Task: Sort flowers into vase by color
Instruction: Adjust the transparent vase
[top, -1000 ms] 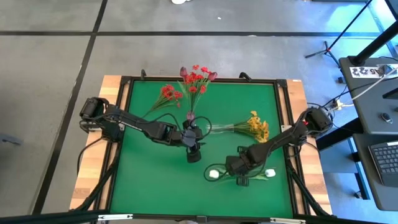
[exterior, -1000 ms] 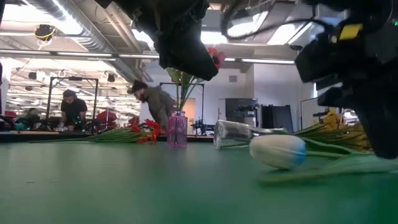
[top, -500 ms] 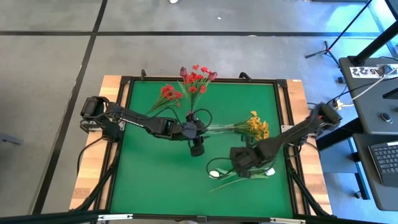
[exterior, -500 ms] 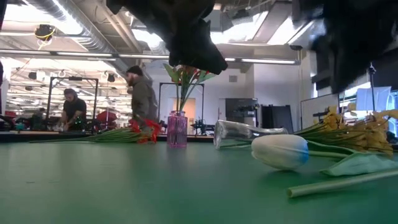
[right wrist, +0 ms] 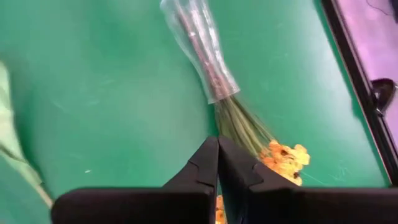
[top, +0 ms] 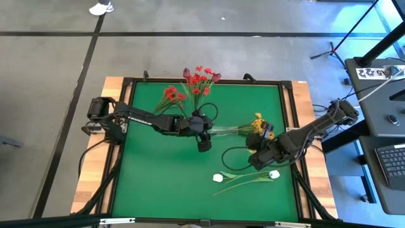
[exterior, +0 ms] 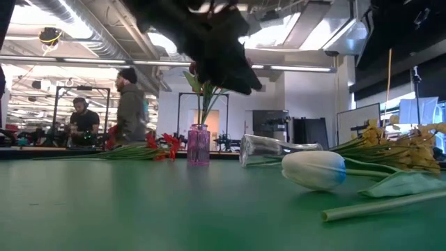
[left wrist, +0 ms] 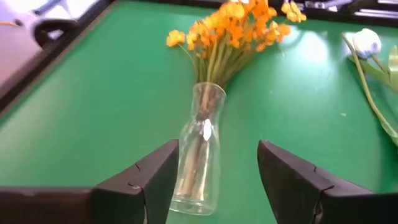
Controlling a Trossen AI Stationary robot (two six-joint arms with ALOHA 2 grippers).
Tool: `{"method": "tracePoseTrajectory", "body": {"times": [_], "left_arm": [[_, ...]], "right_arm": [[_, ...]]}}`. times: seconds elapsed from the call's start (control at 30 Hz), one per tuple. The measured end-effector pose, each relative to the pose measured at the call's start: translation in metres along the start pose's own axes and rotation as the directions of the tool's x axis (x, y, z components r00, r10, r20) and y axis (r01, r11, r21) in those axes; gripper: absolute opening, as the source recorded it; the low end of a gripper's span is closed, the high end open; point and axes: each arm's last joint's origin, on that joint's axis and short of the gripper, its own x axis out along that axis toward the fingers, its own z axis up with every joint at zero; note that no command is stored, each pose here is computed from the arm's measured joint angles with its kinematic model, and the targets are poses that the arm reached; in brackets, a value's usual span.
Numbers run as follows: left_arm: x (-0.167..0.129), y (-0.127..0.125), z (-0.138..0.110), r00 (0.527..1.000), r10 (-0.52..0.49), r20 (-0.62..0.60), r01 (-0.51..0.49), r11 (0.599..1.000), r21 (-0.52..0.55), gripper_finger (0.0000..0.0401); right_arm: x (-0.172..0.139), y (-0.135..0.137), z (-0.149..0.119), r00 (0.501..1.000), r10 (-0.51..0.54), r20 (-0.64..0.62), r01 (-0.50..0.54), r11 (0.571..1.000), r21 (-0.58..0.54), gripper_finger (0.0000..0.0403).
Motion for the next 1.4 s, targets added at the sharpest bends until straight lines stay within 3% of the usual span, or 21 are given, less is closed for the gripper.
{"method": "tracePoseTrajectory", "body": {"times": [0.3, 0.5, 0.63, 0.8, 0.93, 1.17, 1.4], "left_arm": [[0.024, 0.01, -0.014, 0.999, -0.011, -0.043, 0.01, 1.0, -0.013, 0.0217], [0.027, 0.022, -0.01, 1.0, 0.014, -0.027, -0.015, 0.999, -0.036, 0.0217], [0.031, 0.025, -0.013, 0.999, 0.026, -0.039, -0.028, 0.999, -0.038, 0.0217], [0.027, 0.012, -0.013, 1.0, -0.002, -0.029, 0.002, 1.0, -0.02, 0.0217], [0.017, -0.002, -0.01, 1.0, -0.003, -0.006, 0.003, 1.0, 0.007, 0.0217], [-0.007, -0.026, -0.002, 0.999, -0.009, 0.039, 0.006, 0.998, 0.06, 0.0211], [-0.014, -0.037, -0.006, 1.0, 0.01, 0.026, -0.012, 0.997, 0.077, 0.021]], "right_arm": [[0.011, -0.016, -0.026, 0.994, 0.079, 0.073, -0.086, 0.991, 0.105, 0.001], [0.05, -0.028, -0.034, 0.998, 0.042, 0.044, -0.05, 0.977, 0.208, 0.001], [0.083, -0.037, -0.032, 0.993, 0.091, 0.068, -0.105, 0.964, 0.243, 0.001], [0.109, -0.053, -0.02, 0.971, 0.152, 0.185, -0.2, 0.939, 0.279, 0.001], [0.121, -0.068, -0.009, 0.965, 0.134, 0.227, -0.199, 0.935, 0.292, 0.001], [0.151, -0.084, -0.002, 0.969, 0.166, 0.181, -0.216, 0.927, 0.307, 0.001], [0.174, -0.073, -0.006, 0.951, 0.292, 0.101, -0.308, 0.904, 0.295, 0.001]]}}
